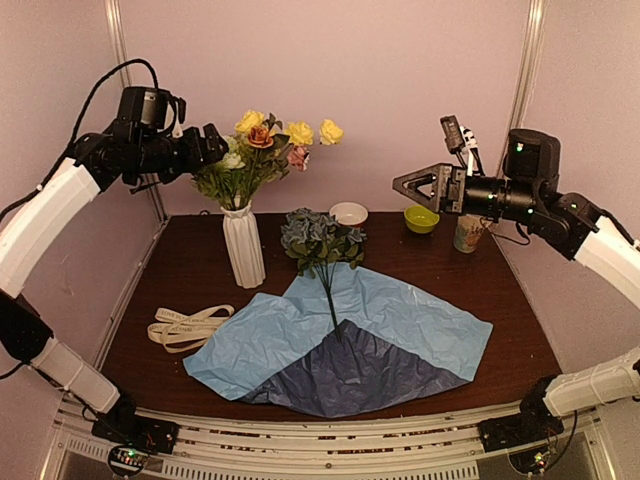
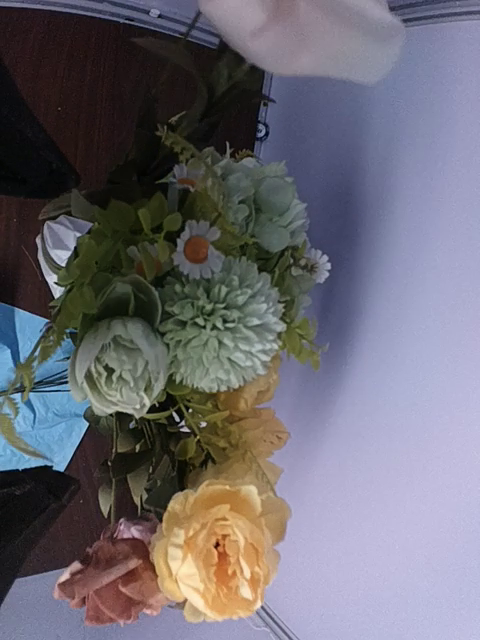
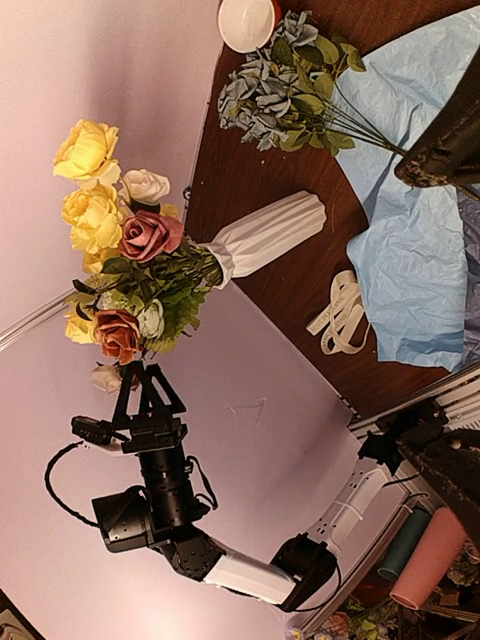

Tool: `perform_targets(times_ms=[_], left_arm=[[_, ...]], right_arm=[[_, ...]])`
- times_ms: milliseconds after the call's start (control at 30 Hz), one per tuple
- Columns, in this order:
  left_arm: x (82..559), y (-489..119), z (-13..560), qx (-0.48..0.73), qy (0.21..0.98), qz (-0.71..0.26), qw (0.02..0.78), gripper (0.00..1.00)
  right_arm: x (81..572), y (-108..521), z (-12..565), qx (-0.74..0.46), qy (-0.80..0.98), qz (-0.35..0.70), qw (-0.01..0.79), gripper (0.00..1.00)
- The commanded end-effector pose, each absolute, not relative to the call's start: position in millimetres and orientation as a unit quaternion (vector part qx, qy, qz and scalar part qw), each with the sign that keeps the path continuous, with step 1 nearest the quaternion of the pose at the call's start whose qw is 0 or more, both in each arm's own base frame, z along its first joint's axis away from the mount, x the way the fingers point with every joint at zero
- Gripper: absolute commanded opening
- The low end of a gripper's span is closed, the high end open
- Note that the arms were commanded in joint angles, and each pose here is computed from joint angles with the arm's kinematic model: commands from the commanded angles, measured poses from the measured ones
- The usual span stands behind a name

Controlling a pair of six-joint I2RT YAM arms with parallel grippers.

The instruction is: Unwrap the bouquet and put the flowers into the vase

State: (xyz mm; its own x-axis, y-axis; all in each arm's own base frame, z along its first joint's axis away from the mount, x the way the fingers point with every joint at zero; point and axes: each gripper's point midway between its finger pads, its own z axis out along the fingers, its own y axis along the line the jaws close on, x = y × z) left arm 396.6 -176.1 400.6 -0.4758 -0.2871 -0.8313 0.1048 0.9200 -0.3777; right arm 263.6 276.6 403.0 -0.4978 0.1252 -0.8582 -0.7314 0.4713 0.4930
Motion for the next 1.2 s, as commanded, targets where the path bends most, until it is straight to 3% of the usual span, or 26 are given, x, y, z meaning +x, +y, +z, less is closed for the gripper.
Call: perform_targets(times_ms=[0, 167, 433, 600, 767, 867, 1033, 1167], left_arm=[[387.0, -172.4, 443.9, -0.070, 0.796, -0.234, 0.553, 0.92], [407.5, -179.0, 466.7, -0.067, 0.761, -0.242, 0.598, 0.83], [453.4, -197.0, 423.7, -0.061, 0.775, -0.217, 0.590, 0.61], [477.4, -189.8, 377.2, -0.071, 0.806, -0.185, 0.558, 0.59], [478.0, -185.0, 378.4, -0.074, 0.808, -0.183, 0.555, 0.59], [472.7, -182.2, 405.3, -0.072, 0.793, -0.190, 0.574, 0.63], [454.6, -174.3, 459.0, -0.071, 0.758, -0.210, 0.613, 0.85], [433.3, -163.3, 492.8, -0.069, 0.739, -0.214, 0.635, 0.96]], right_arm=[[263.5, 275.7, 393.8, -0.209, 0.737, 0.460, 0.449, 0.82], [266.3, 278.5, 392.4, -0.211, 0.741, 0.459, 0.443, 0.82], [266.0, 273.9, 394.6, -0.199, 0.744, 0.456, 0.447, 0.81], [262.6, 267.3, 395.0, -0.190, 0.746, 0.451, 0.451, 0.81], [259.5, 260.8, 395.0, -0.181, 0.748, 0.446, 0.457, 0.81], [262.6, 260.3, 392.1, -0.175, 0.752, 0.442, 0.457, 0.81], [283.5, 259.5, 375.0, -0.146, 0.780, 0.410, 0.450, 0.78], [303.8, 262.6, 345.8, -0.129, 0.815, 0.367, 0.429, 0.76]])
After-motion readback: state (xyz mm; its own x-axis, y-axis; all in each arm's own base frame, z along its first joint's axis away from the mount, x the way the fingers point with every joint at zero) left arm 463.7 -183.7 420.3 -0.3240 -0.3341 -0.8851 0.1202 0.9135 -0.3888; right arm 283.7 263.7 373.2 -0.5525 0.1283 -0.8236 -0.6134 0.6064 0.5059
